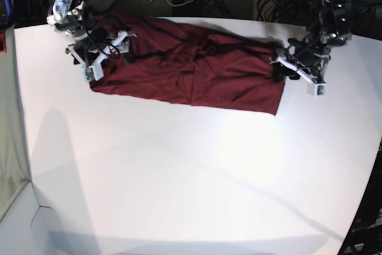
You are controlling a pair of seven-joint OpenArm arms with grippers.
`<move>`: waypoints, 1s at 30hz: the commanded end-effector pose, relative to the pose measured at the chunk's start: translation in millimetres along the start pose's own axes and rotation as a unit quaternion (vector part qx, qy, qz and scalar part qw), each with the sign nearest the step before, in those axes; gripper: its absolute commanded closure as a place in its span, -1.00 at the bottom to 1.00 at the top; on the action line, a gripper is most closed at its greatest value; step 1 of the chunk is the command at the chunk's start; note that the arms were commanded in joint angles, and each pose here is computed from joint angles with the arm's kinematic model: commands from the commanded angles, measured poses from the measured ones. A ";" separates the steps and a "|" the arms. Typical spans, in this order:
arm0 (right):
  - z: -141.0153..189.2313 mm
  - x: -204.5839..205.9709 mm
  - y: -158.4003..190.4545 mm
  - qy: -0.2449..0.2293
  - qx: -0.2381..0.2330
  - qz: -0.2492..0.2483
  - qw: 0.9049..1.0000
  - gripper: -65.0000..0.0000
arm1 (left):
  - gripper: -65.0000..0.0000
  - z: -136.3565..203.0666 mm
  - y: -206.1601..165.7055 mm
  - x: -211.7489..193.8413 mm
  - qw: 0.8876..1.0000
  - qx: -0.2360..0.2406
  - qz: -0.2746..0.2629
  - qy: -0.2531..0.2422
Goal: Layout the t-shirt on the table in an organized manner, then fold the t-shirt properly
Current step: 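Grasp the strip end with the right gripper and lift it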
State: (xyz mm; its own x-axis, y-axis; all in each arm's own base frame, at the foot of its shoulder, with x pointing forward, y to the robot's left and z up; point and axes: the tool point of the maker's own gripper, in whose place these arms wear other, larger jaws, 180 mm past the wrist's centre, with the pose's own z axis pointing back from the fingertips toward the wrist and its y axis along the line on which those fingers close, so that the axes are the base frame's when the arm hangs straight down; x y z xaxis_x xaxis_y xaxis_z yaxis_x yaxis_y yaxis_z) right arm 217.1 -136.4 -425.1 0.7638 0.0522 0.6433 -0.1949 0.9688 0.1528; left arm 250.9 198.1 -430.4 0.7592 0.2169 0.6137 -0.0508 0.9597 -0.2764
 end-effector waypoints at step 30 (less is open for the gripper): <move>-27.8 0.3 4.9 0.049 0.026 -0.010 0.998 0.72 | 0.16 4.3 8.4 -21.8 0.999 0.016 -0.003 0.041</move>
State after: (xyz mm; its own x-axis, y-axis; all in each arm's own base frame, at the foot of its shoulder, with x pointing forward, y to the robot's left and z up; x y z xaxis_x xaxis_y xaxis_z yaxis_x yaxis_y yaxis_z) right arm 246.4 -122.9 -434.5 0.7821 0.0140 0.6230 -0.1981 0.9535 0.2273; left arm 246.6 198.3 -431.6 0.7623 0.2168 0.6099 -0.0528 0.9599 -0.2753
